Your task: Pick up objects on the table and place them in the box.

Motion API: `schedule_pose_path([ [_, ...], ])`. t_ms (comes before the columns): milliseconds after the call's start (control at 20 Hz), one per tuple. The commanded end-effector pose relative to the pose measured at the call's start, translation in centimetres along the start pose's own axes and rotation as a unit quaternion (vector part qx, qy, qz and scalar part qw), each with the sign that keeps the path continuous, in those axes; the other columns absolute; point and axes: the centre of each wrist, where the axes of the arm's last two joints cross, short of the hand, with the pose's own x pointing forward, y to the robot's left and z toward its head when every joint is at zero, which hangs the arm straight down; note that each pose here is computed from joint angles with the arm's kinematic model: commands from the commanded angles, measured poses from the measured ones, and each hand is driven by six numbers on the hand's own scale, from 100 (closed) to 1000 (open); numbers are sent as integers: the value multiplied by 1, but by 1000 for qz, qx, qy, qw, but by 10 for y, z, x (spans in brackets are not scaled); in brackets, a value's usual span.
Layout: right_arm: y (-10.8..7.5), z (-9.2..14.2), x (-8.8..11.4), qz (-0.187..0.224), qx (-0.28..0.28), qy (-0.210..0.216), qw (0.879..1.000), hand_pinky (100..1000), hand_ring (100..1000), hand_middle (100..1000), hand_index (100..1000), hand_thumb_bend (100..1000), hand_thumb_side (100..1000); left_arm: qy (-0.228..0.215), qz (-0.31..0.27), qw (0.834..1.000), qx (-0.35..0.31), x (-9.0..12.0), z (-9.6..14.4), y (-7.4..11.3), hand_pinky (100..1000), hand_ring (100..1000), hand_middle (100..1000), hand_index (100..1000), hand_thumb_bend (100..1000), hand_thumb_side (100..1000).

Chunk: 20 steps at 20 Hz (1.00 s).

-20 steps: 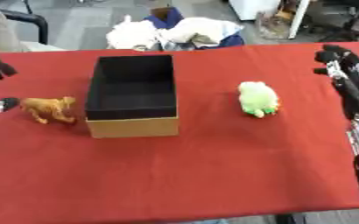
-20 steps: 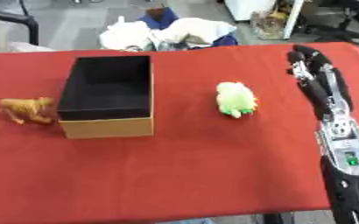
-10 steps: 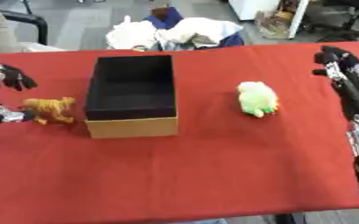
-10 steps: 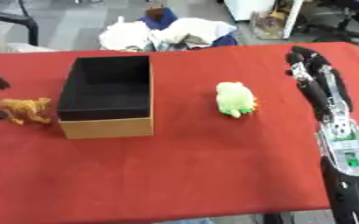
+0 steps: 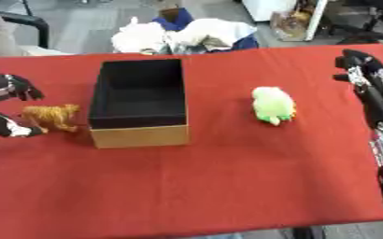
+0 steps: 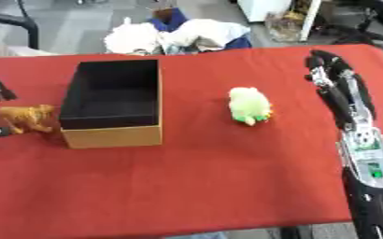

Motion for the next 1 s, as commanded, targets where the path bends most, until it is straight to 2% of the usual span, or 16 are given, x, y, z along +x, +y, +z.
schedule_pose_path([
  [50, -6, -7, 8, 8, 2, -14, 1000, 735, 824, 720, 835, 100, 640, 19, -14, 999, 29, -6, 3, 14, 720, 690, 684, 814, 546, 363],
  [300, -5, -7, 8, 6, 4, -15, 1000, 735, 824, 720, 836, 100, 644, 38, -17, 999, 34, -7, -3, 7, 719, 692, 684, 813, 557, 353],
  [550, -4, -8, 8, 5, 5, -16, 1000, 735, 824, 720, 836, 100, 646, 52, -24, 998, 38, -7, -6, 2, 713, 684, 672, 804, 553, 305],
  [1000, -2, -10, 9, 1, 8, -19, 1000, 736, 825, 720, 836, 100, 654, 69, -30, 996, 47, -6, -11, -9, 699, 658, 642, 782, 546, 301],
])
